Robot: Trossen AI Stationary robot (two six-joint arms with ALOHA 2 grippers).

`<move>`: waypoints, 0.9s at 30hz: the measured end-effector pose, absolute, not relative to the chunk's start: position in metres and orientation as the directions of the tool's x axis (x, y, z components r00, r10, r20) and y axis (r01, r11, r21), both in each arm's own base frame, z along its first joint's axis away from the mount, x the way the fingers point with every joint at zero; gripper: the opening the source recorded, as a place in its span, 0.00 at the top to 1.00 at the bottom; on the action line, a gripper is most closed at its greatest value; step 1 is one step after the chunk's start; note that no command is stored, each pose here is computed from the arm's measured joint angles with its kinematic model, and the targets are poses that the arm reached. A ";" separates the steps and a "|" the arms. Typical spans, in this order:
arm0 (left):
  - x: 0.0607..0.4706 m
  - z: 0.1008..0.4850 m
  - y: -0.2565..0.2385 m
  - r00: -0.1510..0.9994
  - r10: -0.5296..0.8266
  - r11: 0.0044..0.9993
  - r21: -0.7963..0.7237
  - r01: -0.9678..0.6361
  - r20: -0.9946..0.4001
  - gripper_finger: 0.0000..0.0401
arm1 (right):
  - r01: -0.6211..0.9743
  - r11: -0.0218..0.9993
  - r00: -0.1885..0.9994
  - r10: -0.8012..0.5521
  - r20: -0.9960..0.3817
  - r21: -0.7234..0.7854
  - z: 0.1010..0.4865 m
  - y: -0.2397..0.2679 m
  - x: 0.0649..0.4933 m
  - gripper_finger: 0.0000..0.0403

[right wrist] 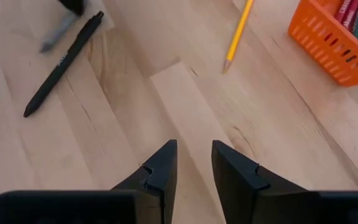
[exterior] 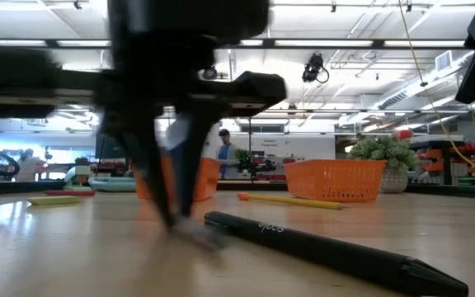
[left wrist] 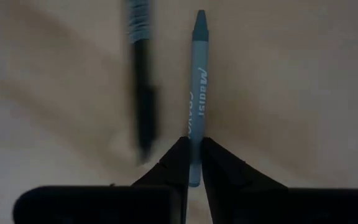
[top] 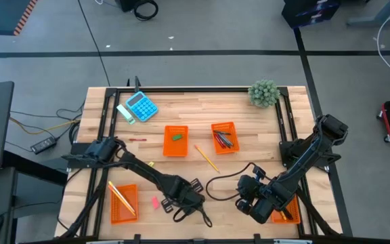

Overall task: Sort crayons/erasers/pens/pencils in bins
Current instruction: Put the gray crayon into the top right orange bin

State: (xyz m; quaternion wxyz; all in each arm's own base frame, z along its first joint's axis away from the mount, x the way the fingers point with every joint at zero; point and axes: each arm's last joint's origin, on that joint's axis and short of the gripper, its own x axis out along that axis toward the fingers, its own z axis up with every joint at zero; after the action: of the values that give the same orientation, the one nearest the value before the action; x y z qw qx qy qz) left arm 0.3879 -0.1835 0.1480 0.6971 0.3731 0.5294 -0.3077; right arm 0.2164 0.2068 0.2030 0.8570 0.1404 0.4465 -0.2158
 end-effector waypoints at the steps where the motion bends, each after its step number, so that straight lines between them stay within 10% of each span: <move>1: 0.390 0.151 -0.183 0.261 -0.030 0.535 0.205 0.820 -0.965 0.89 | 0.495 0.867 0.509 -0.244 -0.826 0.049 0.203 0.207 0.217 0.74; 27: 0.427 0.251 -0.136 0.363 0.059 0.553 0.333 0.764 -0.930 0.90 | 0.499 0.864 0.485 -0.214 -0.848 0.068 0.202 0.208 0.216 0.74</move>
State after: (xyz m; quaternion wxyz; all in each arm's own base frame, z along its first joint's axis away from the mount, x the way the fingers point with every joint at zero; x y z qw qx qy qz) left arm 0.4274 -0.1357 0.2510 0.7198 0.4045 0.5084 -0.2447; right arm 0.2159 0.2078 0.2024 0.8478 0.1546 0.4618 -0.2101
